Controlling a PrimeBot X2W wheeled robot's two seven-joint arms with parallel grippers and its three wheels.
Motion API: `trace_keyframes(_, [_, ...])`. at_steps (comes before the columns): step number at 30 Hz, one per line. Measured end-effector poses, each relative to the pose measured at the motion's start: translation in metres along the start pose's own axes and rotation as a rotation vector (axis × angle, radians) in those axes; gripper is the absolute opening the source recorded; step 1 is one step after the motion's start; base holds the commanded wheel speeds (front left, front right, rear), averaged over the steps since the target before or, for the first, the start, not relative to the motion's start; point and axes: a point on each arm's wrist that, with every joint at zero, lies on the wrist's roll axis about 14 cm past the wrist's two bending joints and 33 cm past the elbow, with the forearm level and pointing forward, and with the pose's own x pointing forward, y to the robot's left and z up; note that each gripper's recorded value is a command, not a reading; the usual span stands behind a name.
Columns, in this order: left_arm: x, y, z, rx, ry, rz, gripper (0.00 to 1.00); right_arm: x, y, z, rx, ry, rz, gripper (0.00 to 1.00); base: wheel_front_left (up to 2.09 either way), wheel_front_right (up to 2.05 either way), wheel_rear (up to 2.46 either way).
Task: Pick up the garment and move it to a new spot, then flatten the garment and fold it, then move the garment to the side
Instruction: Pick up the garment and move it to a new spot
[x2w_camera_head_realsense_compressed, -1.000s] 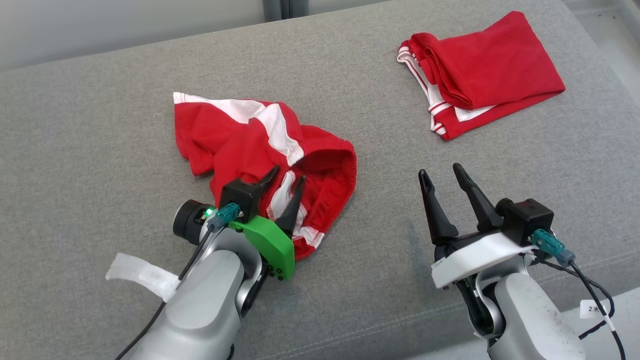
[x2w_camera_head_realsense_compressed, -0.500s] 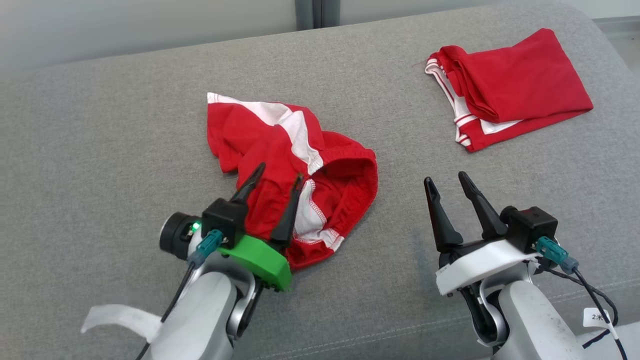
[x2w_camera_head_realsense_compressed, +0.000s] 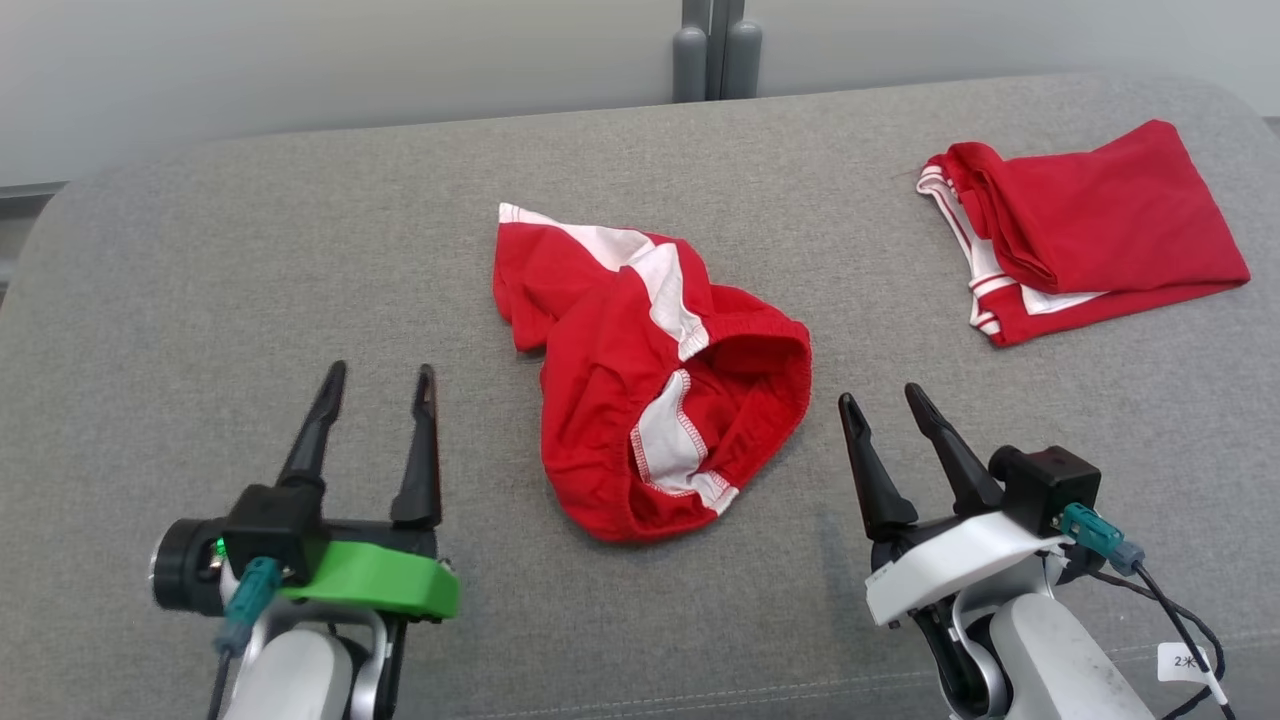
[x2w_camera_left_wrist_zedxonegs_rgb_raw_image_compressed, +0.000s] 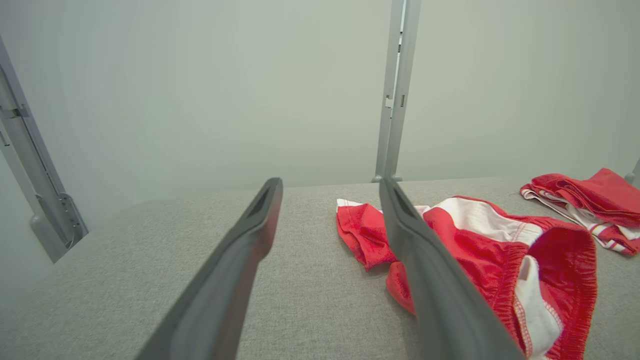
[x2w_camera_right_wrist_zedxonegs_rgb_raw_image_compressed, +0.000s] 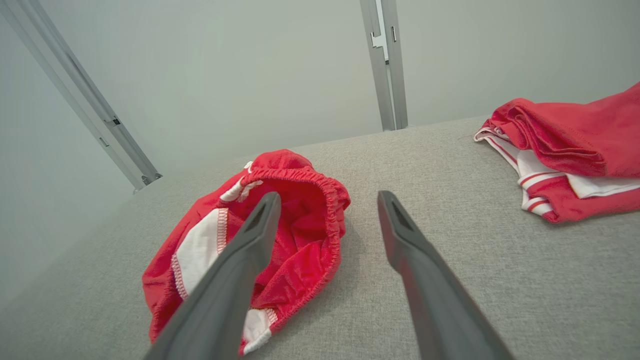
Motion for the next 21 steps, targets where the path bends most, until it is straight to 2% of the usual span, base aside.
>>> trace_keyframes(7, [-0.035, 0.052, 0.016, 0.010, -0.041, 0.203, 1.00, 0.003, 0.014, -0.003, 0.040, 0.008, 0.034, 1.00, 0.00, 0.00, 0.00])
trace_keyframes(21, [-0.066, 0.073, 0.022, 0.020, -0.058, 0.287, 1.00, 0.008, 0.035, -0.020, 0.084, 0.061, 0.087, 1.00, 0.00, 0.00, 0.00])
